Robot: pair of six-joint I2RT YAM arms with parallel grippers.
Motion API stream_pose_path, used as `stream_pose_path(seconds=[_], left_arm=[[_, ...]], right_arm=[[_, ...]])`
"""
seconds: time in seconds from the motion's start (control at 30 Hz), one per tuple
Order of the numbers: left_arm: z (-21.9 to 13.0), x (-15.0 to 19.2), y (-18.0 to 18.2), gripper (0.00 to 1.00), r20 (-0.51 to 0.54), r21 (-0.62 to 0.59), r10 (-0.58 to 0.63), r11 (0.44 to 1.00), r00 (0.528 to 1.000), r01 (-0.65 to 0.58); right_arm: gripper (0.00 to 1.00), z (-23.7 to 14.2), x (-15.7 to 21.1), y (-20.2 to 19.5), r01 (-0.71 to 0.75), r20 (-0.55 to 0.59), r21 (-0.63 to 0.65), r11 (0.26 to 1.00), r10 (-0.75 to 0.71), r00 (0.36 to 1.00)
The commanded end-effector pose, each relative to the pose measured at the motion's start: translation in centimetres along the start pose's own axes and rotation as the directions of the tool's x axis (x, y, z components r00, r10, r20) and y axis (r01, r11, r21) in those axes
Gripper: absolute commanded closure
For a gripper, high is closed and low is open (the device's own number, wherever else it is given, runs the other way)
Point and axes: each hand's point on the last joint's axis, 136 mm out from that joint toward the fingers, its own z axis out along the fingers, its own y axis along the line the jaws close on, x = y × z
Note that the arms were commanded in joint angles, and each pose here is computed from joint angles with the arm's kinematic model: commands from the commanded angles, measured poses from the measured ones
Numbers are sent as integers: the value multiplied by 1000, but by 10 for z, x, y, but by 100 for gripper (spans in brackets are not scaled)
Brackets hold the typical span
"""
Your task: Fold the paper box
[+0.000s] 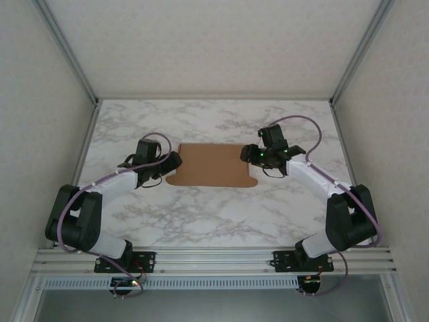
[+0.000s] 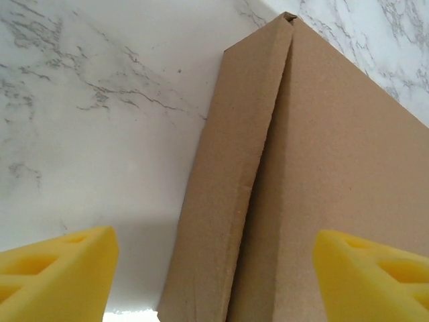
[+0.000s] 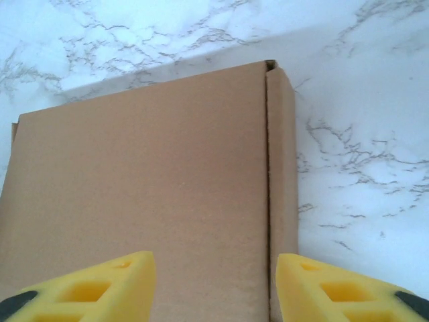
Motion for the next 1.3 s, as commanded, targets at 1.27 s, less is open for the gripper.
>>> stream_pose_path(seconds=[1.27], left_arm=[[2,-37,3,16,56,-130,102,987,993,-94]], right_arm=[[43,23,6,-22,-102,-77,-61,993,98,992]])
